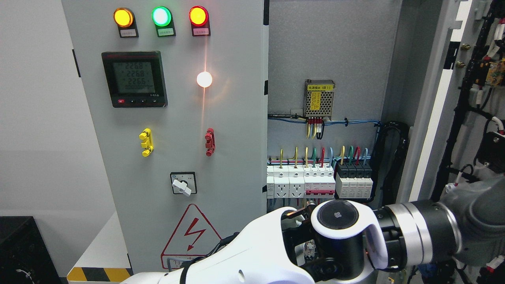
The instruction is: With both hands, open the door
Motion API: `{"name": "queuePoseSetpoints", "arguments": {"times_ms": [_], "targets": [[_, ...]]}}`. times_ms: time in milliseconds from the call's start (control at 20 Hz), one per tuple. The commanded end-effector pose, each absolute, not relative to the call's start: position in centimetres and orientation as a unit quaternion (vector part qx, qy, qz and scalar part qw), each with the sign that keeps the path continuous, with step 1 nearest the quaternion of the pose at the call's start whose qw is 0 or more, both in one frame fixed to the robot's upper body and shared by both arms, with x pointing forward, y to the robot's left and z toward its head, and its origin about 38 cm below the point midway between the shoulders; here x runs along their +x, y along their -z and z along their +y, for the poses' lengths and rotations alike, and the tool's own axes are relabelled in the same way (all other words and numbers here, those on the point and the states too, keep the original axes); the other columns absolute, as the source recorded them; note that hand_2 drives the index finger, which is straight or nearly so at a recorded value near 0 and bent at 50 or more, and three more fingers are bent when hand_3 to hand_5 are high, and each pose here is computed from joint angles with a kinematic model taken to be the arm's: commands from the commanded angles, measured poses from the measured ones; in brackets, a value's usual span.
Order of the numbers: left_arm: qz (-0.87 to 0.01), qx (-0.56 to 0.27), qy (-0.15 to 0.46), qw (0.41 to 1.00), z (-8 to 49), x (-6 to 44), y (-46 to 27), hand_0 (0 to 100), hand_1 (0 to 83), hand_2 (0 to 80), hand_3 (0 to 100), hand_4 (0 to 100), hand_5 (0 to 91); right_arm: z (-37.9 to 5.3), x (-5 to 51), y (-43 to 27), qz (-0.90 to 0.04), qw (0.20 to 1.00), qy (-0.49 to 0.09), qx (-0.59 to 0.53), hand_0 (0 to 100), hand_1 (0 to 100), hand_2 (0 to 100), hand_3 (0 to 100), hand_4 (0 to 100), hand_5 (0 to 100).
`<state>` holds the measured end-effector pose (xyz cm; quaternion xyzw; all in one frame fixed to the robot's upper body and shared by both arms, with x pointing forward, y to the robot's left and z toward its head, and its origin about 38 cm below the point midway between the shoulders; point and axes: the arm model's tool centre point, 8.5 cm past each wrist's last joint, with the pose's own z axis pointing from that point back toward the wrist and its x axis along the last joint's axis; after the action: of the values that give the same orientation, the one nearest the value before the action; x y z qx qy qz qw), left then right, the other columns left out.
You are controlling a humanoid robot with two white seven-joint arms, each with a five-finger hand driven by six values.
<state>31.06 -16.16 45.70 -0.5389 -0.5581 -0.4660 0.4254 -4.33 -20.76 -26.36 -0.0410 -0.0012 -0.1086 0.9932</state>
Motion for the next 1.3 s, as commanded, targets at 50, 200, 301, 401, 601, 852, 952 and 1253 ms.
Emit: {"name": "queuePoseSetpoints", "arguments": {"times_ms": [50,200,301,401,601,852,952,1253], "targets": [[-0.551,-0.534,0.478,0.428,-17.8,30.6,-45.0,0,0.0,0.0,0,0,0.0,-20.8,-4.4,26.4,-0.001,0.993,0.107,-0.041,19,0,0,0,0,0],[-0.552,-0.531,0.479,0.428,-17.7,30.6,-45.0,0,0.0,0.0,0,0,0.0,-20.8,-4.3,26.4,-0.001,0.993,0.107,-0.041,19,0,0,0,0,0],[-0.55,-0.533,0.478,0.43,-17.6,30.5,-44.8,0,0.0,0.0,0,0,0.0,-20.8,-4.3,26.4,-0.001,0.993,0.107,-0.041,19,0,0,0,0,0],[-0.552,-0.533,0.477,0.428,-17.0,30.6,-44.9,0,0.0,0.0,0,0,0.0,-20.8,-4.4,26.4,-0.001,0.993,0.107,-0.041,19,0,0,0,0,0],[-0.572,-0.519,0.479,0.417,-12.6,31.4,-45.1,0,0.0,0.0,0,0,0.0,-20.8,-4.4,26.4,-0.001,0.993,0.107,-0.041,19,0,0,0,0,0],[-0.598,-0.505,0.466,0.412,-7.0,32.3,-45.3,0,0.0,0.0,0,0,0.0,-20.8,-4.4,26.4,-0.001,0.993,0.107,-0.041,19,0,0,0,0,0],[-0.608,-0.495,0.462,0.414,-4.9,32.8,-45.2,0,0.0,0.0,0,0,0.0,-20.8,-4.4,26.4,-0.001,0.993,0.107,-0.041,19,0,0,0,0,0],[-0.616,-0.465,0.451,0.448,1.3,33.4,-42.1,0,0.0,0.0,0,0,0.0,-20.8,-4.4,26.4,-0.001,0.993,0.107,-0.041,19,0,0,0,0,0]]}}
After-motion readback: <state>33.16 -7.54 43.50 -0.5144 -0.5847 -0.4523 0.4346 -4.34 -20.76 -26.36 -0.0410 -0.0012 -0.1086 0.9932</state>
